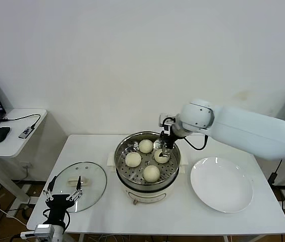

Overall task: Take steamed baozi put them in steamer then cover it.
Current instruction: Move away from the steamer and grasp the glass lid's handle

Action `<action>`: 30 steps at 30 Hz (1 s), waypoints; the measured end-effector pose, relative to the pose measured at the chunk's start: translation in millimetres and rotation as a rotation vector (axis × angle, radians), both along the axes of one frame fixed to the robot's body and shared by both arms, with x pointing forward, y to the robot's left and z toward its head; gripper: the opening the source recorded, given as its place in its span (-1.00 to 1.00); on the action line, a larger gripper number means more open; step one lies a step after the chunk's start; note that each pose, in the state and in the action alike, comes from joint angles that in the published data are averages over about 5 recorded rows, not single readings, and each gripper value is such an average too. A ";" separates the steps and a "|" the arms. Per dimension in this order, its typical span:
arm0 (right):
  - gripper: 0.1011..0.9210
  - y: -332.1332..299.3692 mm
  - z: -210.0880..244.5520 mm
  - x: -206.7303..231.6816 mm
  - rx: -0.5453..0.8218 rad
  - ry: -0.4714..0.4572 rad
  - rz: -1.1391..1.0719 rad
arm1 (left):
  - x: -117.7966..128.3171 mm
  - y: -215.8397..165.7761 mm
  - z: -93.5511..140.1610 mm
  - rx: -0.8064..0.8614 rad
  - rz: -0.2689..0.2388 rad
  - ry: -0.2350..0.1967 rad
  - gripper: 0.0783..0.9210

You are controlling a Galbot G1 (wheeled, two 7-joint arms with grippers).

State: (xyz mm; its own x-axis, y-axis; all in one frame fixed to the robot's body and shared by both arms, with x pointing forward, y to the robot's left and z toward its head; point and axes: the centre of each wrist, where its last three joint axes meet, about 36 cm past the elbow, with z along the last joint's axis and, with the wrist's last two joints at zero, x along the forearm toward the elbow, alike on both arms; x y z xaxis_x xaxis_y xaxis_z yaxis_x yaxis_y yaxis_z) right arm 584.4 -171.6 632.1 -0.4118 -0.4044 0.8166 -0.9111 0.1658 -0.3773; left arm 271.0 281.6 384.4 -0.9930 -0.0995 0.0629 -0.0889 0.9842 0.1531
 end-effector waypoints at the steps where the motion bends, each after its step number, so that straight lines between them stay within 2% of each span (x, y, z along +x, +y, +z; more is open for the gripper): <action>1: 0.76 -6.5 -2.4 -5.7 0.034 -0.024 -0.011 | -0.2 -0.1 0.2 0.000 0.001 0.001 0.77; 10: 0.76 -64.0 -50.7 -64.4 0.365 -0.237 -0.107 | -1.4 -1.2 1.5 -0.002 0.008 0.002 0.77; 19: 0.76 -97.9 -98.2 -105.0 0.670 -0.450 -0.190 | -3.3 -6.4 -5.0 -0.023 -0.001 -0.004 0.77; 25: 0.76 -128.4 -141.5 -144.0 0.834 -0.555 -0.323 | -3.0 -9.9 -12.3 -0.020 -0.009 -0.038 0.77; 30: 0.76 -164.1 -178.0 -191.5 0.876 -0.647 -0.506 | -1.6 -7.5 -22.4 0.071 -0.009 -0.086 0.77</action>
